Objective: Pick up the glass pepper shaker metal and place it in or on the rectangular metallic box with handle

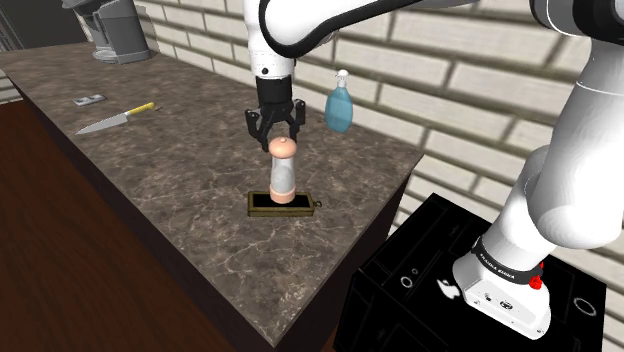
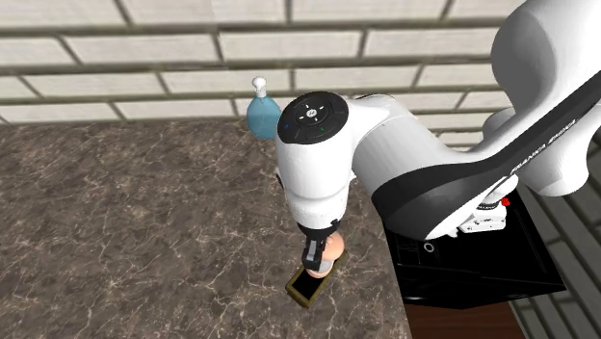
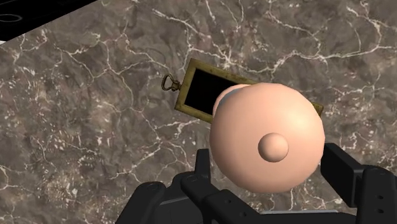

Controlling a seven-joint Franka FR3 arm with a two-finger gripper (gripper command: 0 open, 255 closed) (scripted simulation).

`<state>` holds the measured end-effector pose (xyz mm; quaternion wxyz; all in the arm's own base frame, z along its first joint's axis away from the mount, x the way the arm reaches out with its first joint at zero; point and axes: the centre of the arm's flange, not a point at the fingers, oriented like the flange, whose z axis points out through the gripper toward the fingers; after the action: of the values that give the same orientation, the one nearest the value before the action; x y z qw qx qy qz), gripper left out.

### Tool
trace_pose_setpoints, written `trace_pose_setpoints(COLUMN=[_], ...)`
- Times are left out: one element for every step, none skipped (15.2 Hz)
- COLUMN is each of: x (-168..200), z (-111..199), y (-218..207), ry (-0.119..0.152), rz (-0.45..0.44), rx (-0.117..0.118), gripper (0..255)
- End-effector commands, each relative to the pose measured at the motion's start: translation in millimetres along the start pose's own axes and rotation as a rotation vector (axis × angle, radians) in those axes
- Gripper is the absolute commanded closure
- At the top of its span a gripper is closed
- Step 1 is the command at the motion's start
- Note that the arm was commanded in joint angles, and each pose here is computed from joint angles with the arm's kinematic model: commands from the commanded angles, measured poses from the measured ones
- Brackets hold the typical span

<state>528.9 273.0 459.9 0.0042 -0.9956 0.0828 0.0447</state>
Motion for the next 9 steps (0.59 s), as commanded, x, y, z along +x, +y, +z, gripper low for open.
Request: trace_pose_setpoints(x=[0.3,0.5,0.6,0.6,0.6,0.6,0.6,0.6,0.6], z=[10.6,13.8,13.8,13.8,13.8,13.8,13.8,13.8,13.8], y=[0.2,0.2,0.2,0.2,0.2,0.2,0.2,0.2,0.2], ry=[0.001,0.001,0.001,0.001,0.001,0.001,0.001,0.001,0.001], rz=[0.000,0.000,0.000,0.000,0.000,0.000,0.000,0.000,0.000], rx=[0.001,0.001,0.001,0.001,0.001,0.001,0.001,0.001,0.001], gripper=[255,255,255,255,255,255,255,255,255])
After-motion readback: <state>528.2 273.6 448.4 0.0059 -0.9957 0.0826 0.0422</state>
